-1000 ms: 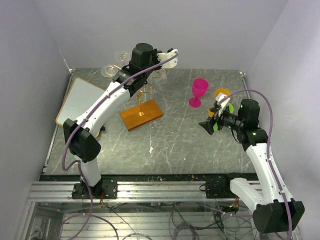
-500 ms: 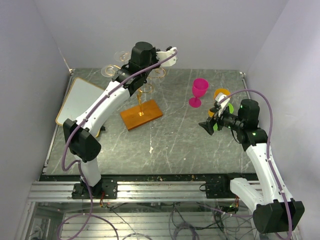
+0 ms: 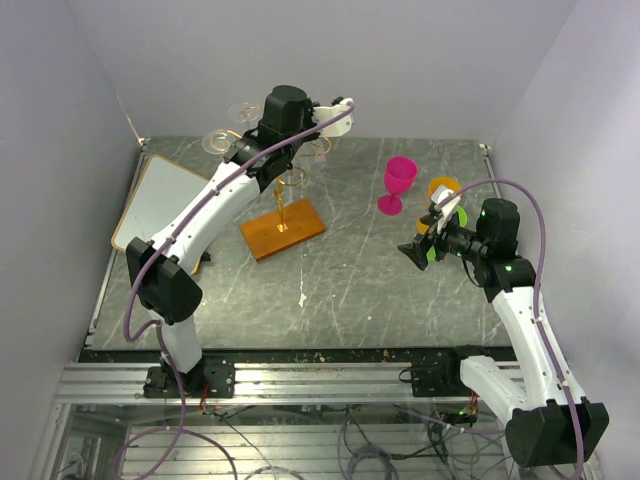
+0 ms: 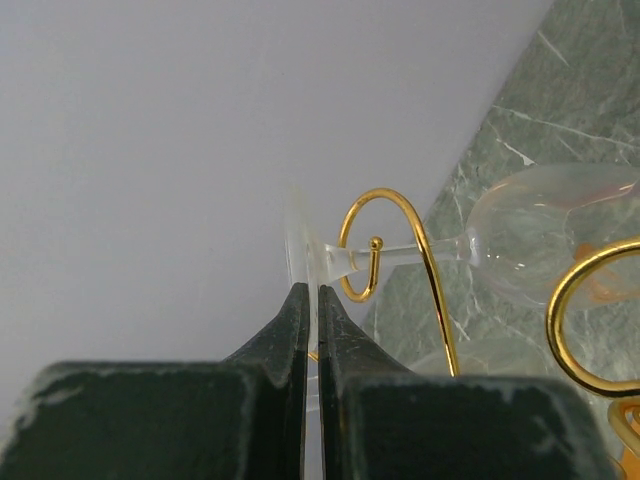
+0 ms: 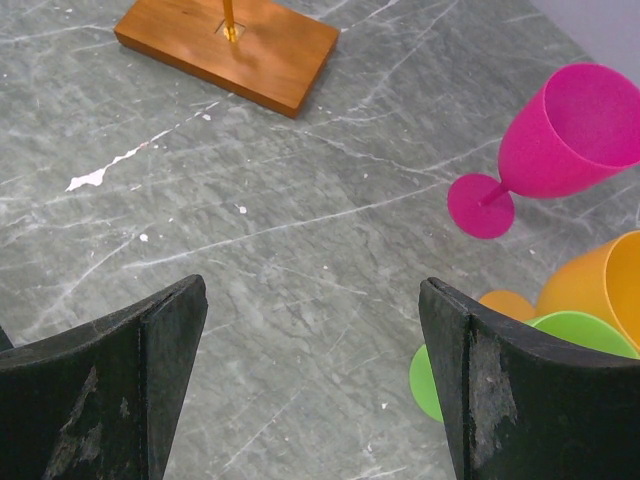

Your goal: Place the wine glass upside down on the wine glass rack

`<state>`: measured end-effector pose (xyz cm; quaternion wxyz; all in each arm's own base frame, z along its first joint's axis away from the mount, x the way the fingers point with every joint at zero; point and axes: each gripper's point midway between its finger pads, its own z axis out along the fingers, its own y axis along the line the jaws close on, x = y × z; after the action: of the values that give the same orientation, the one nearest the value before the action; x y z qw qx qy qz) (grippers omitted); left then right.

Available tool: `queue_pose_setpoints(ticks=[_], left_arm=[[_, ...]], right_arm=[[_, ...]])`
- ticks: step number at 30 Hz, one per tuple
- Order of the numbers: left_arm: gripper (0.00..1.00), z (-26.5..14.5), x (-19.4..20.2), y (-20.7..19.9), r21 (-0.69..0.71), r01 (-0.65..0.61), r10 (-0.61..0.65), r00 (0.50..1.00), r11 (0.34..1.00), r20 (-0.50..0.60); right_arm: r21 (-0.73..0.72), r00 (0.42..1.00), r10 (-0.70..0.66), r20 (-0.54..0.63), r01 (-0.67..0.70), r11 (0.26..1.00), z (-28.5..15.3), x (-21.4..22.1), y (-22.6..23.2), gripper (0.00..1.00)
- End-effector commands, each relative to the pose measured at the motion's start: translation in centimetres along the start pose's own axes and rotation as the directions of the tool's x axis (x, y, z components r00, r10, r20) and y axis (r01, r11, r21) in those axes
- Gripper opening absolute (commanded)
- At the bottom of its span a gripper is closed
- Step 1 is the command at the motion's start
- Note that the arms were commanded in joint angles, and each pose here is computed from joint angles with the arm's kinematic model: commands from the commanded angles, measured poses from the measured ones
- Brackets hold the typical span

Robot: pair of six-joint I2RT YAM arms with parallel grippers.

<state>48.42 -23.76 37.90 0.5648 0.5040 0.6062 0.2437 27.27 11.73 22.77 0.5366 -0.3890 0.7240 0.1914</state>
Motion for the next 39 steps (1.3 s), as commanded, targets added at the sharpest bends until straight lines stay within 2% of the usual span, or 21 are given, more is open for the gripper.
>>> queue_pose_setpoints(ticks=[1, 6, 11, 17, 32, 39], left_arm=[[0.07, -1.2, -1.1, 2.2, -0.045, 0.035, -0.033, 0.999, 0.998, 0.042], [0.09, -1.1, -1.1, 1.8, -0.033, 0.033, -0.031, 0.999, 0.999, 0.043], [0.17, -1.1, -1.2, 1.6, -0.025, 0.027, -0.026, 0.999, 0.999, 0.046], [0.21, -1.0, -1.0, 1.1, -0.009, 0.023, -0.023, 0.999, 1.0, 0.044], [0.22, -1.1, -0.7, -0.1, 0.027, 0.014, -0.016, 0.999, 1.0, 0.045], [0.28, -1.6, -0.6, -0.1, 0.031, 0.021, -0.022, 0.999, 0.999, 0.047]], right_arm=[[0.016, 1.0, -0.014, 0.014, 0.014, 1.0, -0.3, -0.2, -0.2, 0.87], [0.02, 1.0, -0.015, 0.014, 0.015, 1.0, -0.3, -0.2, -0.3, 0.87], [0.02, 1.0, -0.015, 0.015, 0.015, 1.0, -0.3, -0.2, -0.3, 0.87], [0.023, 1.0, -0.017, 0.017, 0.017, 1.0, -0.4, -0.3, -0.3, 0.87], [0.031, 1.0, -0.018, 0.017, 0.018, 0.999, -0.5, -0.3, -0.5, 0.87], [0.03, 1.0, -0.016, 0.018, 0.015, 0.999, -0.5, -0.3, -0.5, 0.87]])
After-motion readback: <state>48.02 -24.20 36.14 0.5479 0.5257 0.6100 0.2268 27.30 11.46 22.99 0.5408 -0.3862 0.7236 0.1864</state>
